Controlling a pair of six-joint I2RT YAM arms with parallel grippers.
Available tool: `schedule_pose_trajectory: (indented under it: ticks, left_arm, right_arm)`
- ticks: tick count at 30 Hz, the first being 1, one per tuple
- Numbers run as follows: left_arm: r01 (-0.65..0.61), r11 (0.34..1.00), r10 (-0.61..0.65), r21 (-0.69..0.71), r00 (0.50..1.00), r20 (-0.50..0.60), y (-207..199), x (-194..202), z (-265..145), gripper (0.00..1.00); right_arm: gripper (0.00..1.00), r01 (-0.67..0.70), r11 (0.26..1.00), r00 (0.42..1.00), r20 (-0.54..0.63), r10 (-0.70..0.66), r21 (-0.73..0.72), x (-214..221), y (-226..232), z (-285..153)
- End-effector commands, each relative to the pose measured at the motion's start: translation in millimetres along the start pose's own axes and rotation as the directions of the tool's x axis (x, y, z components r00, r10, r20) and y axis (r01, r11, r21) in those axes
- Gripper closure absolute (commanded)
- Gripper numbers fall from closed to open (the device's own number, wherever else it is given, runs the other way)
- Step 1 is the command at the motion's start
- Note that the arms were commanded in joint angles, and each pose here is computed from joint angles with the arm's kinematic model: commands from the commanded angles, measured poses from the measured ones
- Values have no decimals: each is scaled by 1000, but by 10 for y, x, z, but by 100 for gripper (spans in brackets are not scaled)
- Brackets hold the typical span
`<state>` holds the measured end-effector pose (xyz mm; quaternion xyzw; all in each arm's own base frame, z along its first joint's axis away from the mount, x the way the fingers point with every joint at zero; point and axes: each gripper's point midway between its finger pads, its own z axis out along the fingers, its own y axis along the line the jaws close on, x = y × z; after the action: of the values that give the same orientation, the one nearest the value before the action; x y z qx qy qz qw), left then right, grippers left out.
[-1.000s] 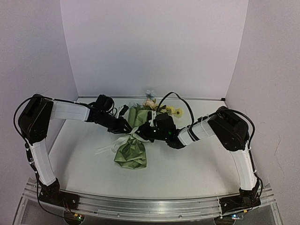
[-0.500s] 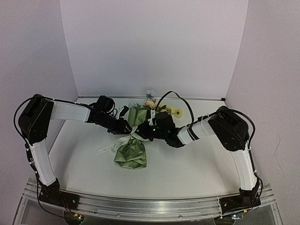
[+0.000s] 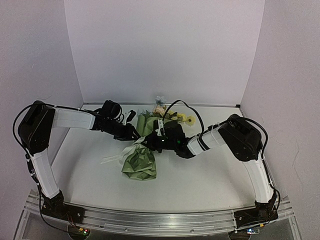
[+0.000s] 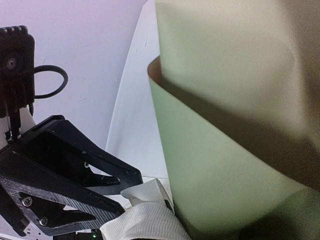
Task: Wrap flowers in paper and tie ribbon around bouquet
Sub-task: Cross the half-tied ribbon over the folded bouquet.
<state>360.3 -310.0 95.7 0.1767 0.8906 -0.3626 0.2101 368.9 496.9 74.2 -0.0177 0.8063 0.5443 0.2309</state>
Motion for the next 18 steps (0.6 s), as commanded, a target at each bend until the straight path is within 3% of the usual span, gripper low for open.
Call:
schedule_pose_trajectory:
  ticks: [1, 8, 16, 18]
  left_arm:
    - [-39, 999, 38, 26, 998, 42, -143, -127, -92, 75]
    - [-35, 999, 34, 20, 999, 28, -113, -82, -66, 77]
    - [-20, 1000, 20, -6, 999, 42, -69, -97, -75, 99]
    - [-13, 1000, 14, -19, 998, 59, -52, -119, -89, 100]
  right_arm:
    - [100, 32, 997, 999, 29, -30, -65, -115, 230, 40]
    - [100, 36, 997, 999, 39, -33, -68, -162, 259, 58]
    - [100, 36, 998, 999, 35, -34, -52, -153, 236, 51]
    - [100, 34, 999, 999, 34, -33, -40, -142, 208, 32]
